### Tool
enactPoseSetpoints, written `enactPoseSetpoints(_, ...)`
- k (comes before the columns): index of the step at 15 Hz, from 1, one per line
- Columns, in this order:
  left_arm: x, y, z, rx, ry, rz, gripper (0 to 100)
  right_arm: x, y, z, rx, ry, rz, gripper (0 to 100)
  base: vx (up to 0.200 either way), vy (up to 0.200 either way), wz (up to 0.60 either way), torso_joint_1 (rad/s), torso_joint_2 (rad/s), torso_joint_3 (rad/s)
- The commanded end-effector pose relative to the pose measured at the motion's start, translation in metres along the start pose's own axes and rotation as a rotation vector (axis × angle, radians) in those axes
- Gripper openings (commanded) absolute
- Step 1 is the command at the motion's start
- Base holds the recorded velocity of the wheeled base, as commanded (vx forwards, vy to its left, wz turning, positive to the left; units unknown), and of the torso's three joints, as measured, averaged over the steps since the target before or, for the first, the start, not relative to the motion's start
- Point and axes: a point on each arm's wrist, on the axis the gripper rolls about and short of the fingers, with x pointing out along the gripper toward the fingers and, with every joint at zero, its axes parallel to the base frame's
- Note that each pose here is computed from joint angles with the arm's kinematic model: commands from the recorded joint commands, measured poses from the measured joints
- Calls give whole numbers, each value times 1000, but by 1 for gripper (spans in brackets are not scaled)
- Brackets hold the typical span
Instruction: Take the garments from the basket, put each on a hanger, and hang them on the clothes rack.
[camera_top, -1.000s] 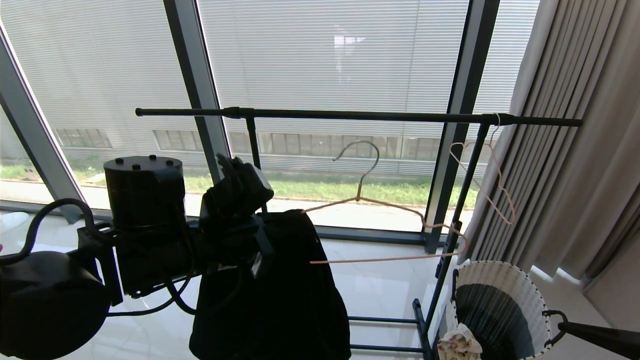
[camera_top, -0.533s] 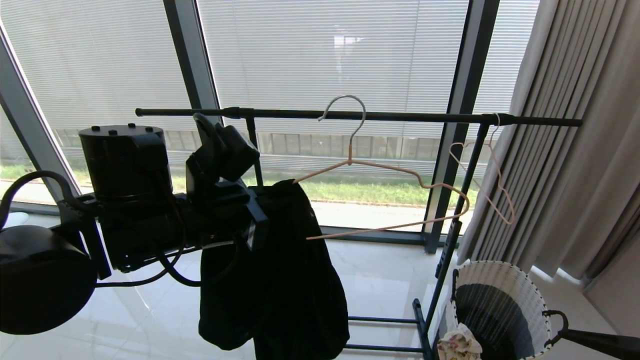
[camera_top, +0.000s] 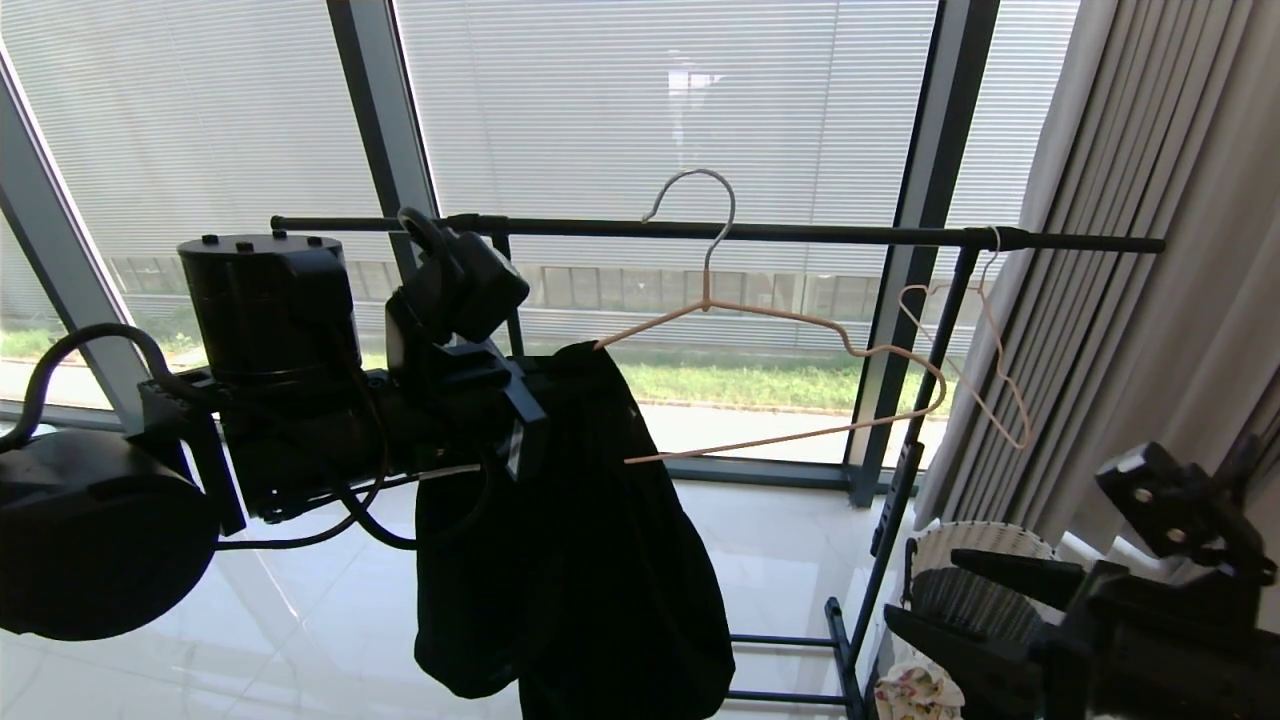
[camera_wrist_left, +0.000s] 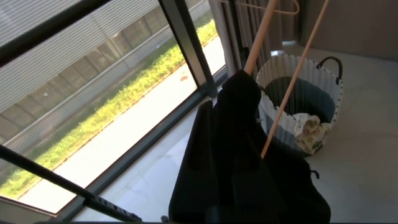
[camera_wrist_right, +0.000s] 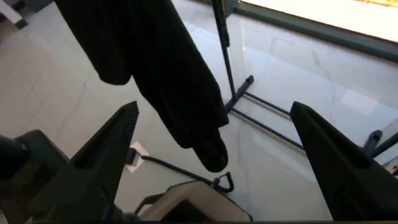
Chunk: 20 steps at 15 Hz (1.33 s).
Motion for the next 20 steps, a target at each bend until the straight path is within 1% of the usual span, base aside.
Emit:
enactPoseSetpoints(1, 10, 3, -3, -5, 15, 11, 0, 89, 0, -1, 171, 29, -108, 100, 0, 0, 0, 0, 0, 0)
enactPoseSetpoints(2, 12, 5, -3, -5, 16, 21, 0, 103, 3, 3, 211, 14, -115, 100, 0, 0, 0, 0, 0, 0)
enactPoseSetpoints(3, 14, 6, -3, -10, 15, 23, 0, 114, 7, 4, 236, 13, -109, 100, 0, 0, 0, 0, 0, 0)
enactPoseSetpoints(5, 16, 3, 1, -48, 5, 14, 0, 136, 10, 4, 259, 2, -128, 100, 0, 0, 0, 0, 0, 0)
enactPoseSetpoints(7, 17, 0, 2, -50, 4, 8, 0, 151, 13, 4, 271, -10, -145, 100, 0, 0, 0, 0, 0, 0)
enactPoseSetpoints(11, 19, -4, 3, -54, 2, -9, 0, 168, 25, 0, 260, 2, -114, 100, 0, 0, 0, 0, 0, 0)
enactPoseSetpoints(13, 22, -6, 1, -57, 8, -18, 0, 177, 28, -3, 261, 10, -109, 100, 0, 0, 0, 0, 0, 0)
enactPoseSetpoints(16, 24, -8, 1, -55, 6, -25, 0, 181, 27, -7, 258, 16, -121, 100, 0, 0, 0, 0, 0, 0)
enactPoseSetpoints(19, 20, -12, 9, -43, -18, -30, 0, 188, 16, -18, 250, 14, -231, 100, 0, 0, 0, 0, 0, 0)
enactPoseSetpoints(20, 20, -12, 9, -41, -19, -29, 0, 186, 9, -21, 249, 15, -267, 100, 0, 0, 0, 0, 0, 0)
